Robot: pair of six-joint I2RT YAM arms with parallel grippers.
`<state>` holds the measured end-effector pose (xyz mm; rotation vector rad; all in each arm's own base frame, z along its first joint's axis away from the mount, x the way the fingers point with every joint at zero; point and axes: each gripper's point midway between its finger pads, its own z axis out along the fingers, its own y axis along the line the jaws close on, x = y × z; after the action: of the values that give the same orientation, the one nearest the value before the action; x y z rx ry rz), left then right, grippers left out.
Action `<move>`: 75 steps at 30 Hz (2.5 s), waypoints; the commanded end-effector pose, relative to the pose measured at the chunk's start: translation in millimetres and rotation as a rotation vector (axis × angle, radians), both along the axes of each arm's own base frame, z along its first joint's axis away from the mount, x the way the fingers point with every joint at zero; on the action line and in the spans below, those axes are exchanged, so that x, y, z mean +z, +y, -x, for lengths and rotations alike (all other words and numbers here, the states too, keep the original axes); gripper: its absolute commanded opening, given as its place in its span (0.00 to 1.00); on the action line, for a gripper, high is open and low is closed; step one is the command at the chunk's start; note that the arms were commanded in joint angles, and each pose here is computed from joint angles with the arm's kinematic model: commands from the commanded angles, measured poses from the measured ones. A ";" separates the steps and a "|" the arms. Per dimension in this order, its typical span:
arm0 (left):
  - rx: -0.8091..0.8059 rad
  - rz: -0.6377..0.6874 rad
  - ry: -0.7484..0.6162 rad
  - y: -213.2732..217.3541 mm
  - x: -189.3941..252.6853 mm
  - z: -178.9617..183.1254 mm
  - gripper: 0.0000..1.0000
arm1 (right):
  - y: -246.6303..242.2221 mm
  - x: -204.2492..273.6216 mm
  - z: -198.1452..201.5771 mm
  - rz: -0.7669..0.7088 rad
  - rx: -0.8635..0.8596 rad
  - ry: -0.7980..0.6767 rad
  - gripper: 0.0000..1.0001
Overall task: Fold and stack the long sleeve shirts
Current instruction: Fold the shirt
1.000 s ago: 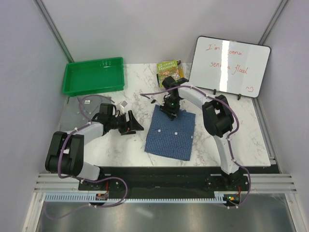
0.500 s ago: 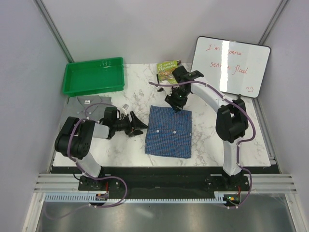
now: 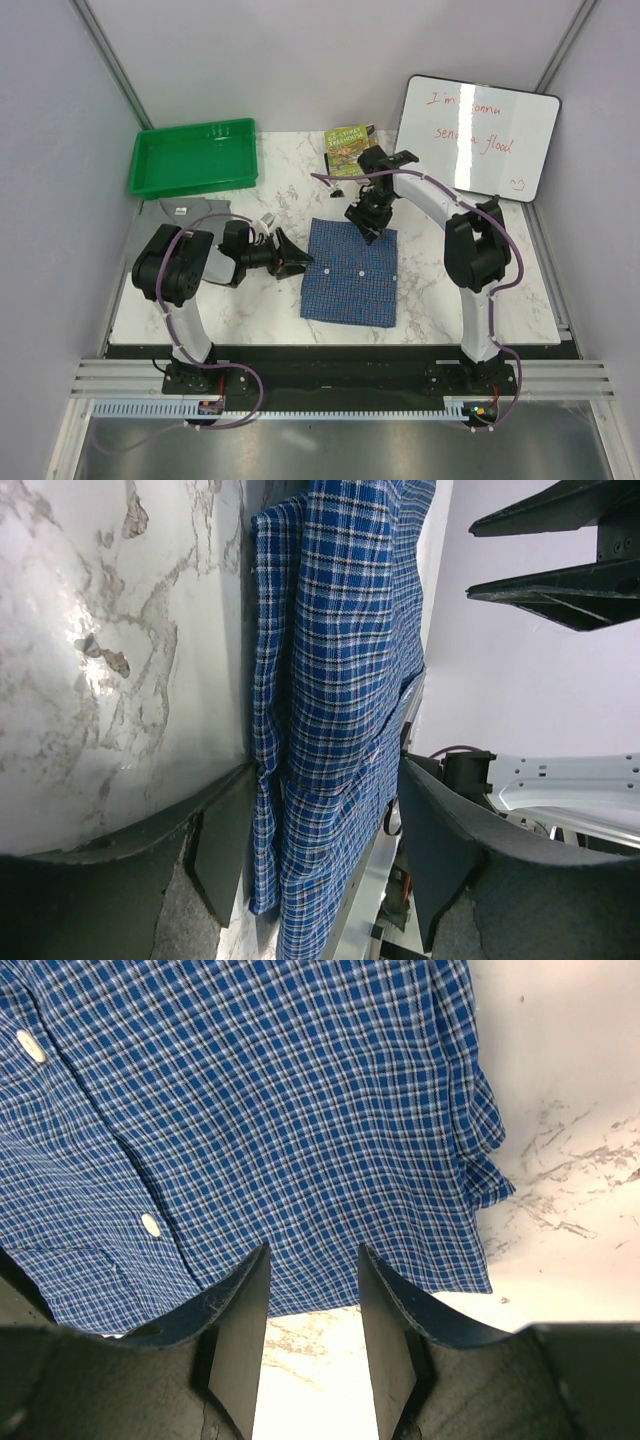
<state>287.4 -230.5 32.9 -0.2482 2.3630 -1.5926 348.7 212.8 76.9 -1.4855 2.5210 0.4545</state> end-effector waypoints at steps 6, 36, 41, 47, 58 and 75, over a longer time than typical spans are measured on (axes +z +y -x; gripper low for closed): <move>0.051 -0.114 0.117 9.3 -51.9 11.1 0.66 | 2.1 -13.5 5.8 -0.007 -0.024 0.073 0.47; 0.045 -0.111 0.060 8.8 -31.7 12.1 0.11 | 96.6 82.4 -22.3 -0.280 0.039 -0.053 0.61; 0.029 -0.095 0.008 4.5 -17.7 10.0 0.02 | 137.0 58.1 26.7 -0.300 0.093 0.082 0.67; 0.026 -0.092 -0.015 3.5 -5.7 7.8 0.02 | 139.6 58.6 1.3 -0.298 0.090 -0.012 0.68; -0.117 -0.403 -0.143 17.8 23.9 -17.8 0.02 | 29.3 74.9 -62.1 -0.290 -0.260 -0.041 0.68; -0.435 -1.001 -0.767 55.8 207.3 -121.1 0.02 | -18.5 93.4 -71.3 -0.311 -0.342 -0.086 0.68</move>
<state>397.4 -201.8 204.5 0.6164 2.3264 -0.6382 415.7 207.0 140.7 -0.9625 2.5058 0.6738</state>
